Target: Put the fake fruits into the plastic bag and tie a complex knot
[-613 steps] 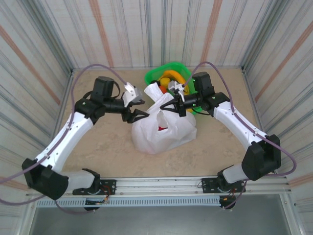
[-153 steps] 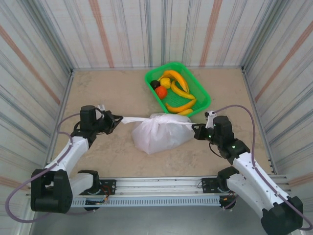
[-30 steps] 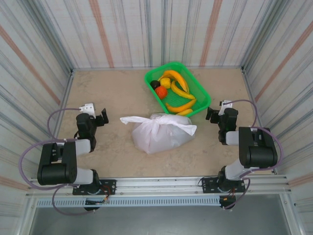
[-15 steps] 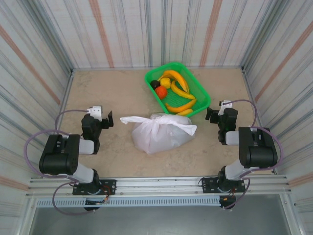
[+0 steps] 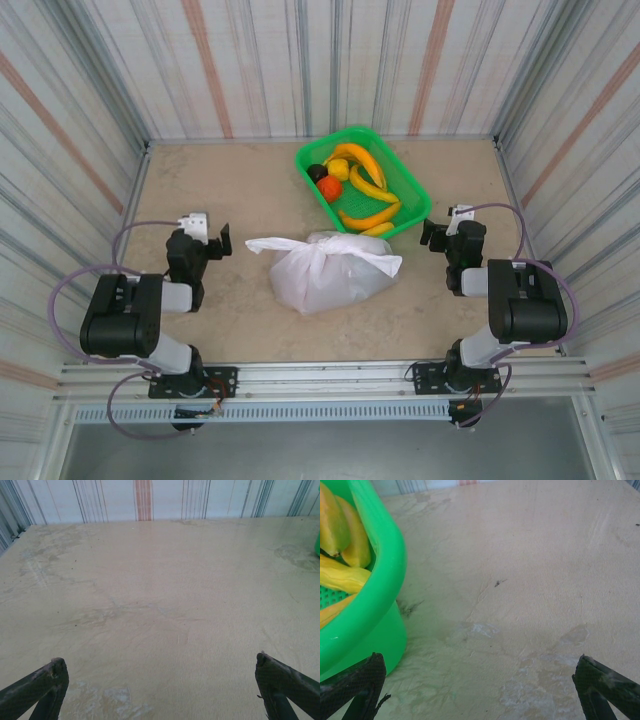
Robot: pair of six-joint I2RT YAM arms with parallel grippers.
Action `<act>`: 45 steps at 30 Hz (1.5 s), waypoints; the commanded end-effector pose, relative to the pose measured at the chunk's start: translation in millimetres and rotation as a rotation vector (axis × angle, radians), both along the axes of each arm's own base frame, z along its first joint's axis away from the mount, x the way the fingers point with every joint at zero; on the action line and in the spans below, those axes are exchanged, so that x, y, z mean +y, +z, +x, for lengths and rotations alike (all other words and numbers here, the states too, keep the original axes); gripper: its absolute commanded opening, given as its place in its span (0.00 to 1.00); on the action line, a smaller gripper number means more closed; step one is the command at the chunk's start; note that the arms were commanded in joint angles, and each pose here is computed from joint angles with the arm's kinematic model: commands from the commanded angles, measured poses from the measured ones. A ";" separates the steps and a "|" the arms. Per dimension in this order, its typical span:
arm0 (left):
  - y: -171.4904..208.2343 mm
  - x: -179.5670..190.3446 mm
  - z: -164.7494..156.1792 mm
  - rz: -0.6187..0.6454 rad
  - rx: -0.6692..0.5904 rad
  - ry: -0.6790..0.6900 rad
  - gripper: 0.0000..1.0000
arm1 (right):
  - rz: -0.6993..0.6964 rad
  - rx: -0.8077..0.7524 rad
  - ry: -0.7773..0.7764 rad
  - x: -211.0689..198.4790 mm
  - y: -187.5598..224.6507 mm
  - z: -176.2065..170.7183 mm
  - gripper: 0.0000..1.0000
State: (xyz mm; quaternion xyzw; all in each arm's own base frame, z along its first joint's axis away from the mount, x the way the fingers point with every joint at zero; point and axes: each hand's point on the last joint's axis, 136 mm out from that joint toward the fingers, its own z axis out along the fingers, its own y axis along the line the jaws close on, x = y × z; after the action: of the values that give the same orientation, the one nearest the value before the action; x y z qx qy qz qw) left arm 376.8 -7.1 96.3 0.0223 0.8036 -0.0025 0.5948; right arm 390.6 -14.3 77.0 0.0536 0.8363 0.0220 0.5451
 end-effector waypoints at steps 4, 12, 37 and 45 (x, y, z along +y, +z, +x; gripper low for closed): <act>6.6 2.3 -6.3 0.019 -0.053 0.011 0.99 | -0.017 -0.011 -0.008 -1.6 4.4 3.7 0.99; 6.3 -10.4 -0.3 0.054 -0.028 -0.045 0.99 | -0.017 -0.010 -0.007 -1.5 4.2 3.7 0.99; -3.9 6.7 17.3 0.041 0.087 0.054 0.99 | -0.017 -0.011 -0.006 -1.3 4.6 3.9 0.99; -3.8 6.4 17.2 0.041 0.087 0.053 0.99 | -0.017 -0.011 -0.006 -1.2 4.4 3.8 0.99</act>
State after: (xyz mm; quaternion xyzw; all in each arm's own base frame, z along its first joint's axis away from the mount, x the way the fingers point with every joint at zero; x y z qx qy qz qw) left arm 393.0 -3.8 91.4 0.0205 0.8293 0.0223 0.5580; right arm 390.6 -14.3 77.0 0.0536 0.8363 0.0220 0.5451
